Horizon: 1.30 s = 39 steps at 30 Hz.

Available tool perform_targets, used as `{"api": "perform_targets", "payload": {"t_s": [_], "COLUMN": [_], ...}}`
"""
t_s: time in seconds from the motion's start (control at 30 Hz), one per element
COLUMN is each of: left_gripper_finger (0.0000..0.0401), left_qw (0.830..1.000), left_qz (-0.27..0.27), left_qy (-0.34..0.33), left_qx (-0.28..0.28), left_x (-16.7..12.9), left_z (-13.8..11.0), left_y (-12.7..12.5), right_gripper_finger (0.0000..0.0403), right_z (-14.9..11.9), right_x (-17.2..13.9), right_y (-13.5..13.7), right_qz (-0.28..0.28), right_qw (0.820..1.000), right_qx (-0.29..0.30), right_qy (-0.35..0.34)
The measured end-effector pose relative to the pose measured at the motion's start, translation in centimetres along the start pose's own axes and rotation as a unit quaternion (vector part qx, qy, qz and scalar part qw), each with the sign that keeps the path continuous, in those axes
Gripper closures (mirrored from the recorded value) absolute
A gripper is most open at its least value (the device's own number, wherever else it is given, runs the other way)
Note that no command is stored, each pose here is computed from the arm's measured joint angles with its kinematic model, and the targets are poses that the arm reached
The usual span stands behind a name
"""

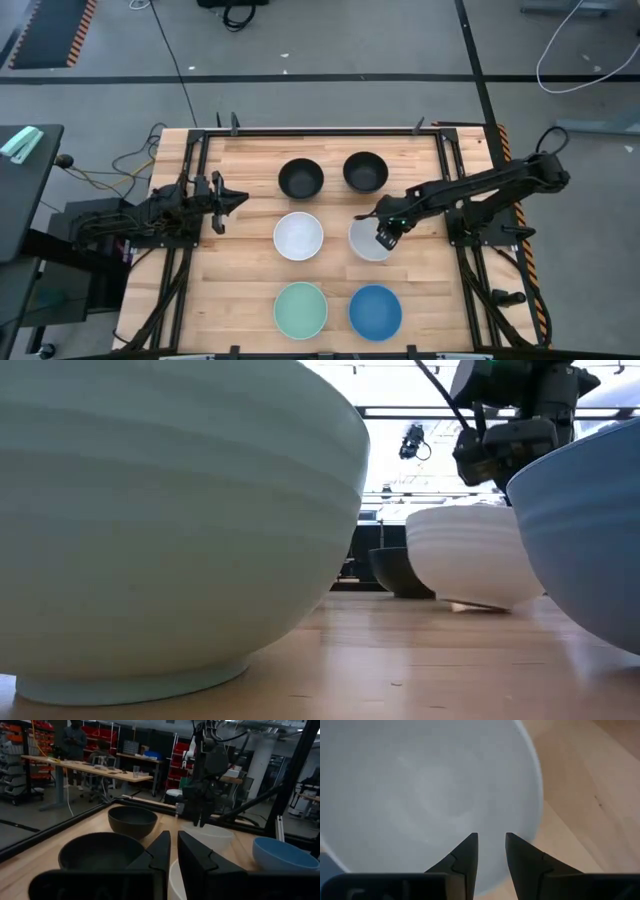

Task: Nest bowls inside each other
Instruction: Stack the right white bowl on the right black bowl

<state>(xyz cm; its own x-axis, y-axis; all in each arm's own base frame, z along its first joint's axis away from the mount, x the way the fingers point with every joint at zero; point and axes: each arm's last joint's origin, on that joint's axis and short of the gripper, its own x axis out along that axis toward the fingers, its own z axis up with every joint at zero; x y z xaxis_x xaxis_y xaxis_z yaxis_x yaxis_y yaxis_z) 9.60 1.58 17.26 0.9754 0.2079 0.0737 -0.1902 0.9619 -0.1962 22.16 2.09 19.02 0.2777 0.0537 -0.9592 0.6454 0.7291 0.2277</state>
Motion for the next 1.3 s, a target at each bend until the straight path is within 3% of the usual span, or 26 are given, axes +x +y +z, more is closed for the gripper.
{"api": "perform_targets", "payload": {"t_s": [0.53,0.77,1.3], "left_gripper_finger": [0.0358,0.0362,0.0362], "left_qw": [1.000,1.000,1.000], "left_qz": [0.000,0.000,0.003], "left_qy": [0.003,0.003,0.018], "left_qx": [-0.001,0.002,-0.002], "left_x": [0.0,0.0,0.0], "left_z": [-0.1,-0.1,-0.3], "left_y": [0.0,0.0,0.1], "right_gripper_finger": [0.0296,0.0296,0.0296], "right_z": [-0.4,-0.9,-0.4], "right_x": [-2.6,-2.5,0.0], "right_y": [-0.3,-1.2,-0.9], "right_qz": [0.040,-0.014,-0.058], "right_qw": [0.998,0.999,0.998], "right_qx": [0.004,0.023,0.026], "right_qy": [-0.043,-0.026,0.011]}}
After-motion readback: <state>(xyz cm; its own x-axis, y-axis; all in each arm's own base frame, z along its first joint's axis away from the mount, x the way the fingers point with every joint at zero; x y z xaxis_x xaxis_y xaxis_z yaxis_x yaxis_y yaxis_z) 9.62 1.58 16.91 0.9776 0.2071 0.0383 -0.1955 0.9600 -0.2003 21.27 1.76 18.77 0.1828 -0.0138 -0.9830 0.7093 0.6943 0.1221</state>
